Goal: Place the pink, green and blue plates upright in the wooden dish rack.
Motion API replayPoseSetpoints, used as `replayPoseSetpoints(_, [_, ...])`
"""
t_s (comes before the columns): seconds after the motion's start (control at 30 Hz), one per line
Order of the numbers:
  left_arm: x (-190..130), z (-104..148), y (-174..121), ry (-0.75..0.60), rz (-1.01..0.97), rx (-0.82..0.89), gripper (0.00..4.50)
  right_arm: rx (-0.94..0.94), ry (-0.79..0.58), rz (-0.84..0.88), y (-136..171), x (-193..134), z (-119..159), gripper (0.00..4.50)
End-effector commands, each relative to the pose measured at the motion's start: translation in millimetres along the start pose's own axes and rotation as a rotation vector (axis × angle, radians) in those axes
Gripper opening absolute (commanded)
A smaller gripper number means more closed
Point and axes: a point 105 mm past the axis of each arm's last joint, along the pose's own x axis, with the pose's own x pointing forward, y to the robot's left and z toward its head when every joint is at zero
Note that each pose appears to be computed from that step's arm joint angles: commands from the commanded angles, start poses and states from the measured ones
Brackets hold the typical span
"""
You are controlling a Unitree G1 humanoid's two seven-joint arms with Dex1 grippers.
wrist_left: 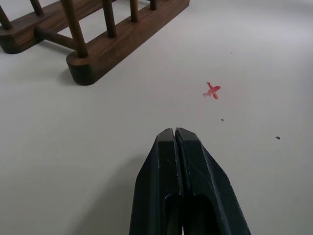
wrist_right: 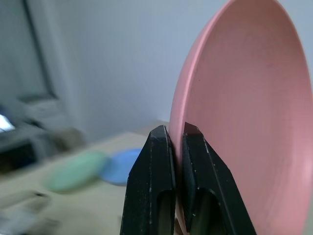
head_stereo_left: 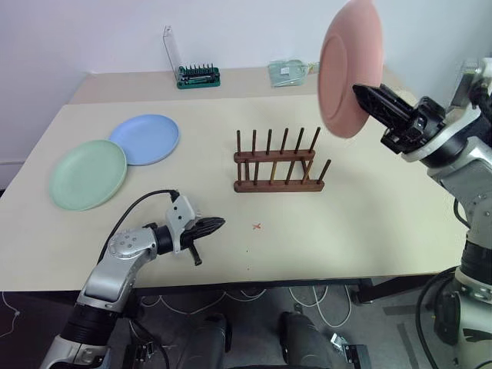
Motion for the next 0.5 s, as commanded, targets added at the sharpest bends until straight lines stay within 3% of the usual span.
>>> replayPoseSetpoints(0.03, [0.8, 10.0, 0.5, -0.035, -0.002, 0.034, 0.00, 0.046, -0.021, 0.029, 8.8, 0.3, 2.0, 0.01])
replayPoseSetpoints(0.3, [-0.5, 9.0, -1.6, -0.033, 0.006, 0.031, 0.00, 0.131, 0.020, 0.002, -3.6, 4.0, -18.3, 0.01])
replayPoseSetpoints(0.5, [-1.3, 8.8, -1.5, -0.032, 0.012, 0.030, 0.00, 0.187, 0.045, -0.108, -33.1, 8.9, -30.0, 0.01])
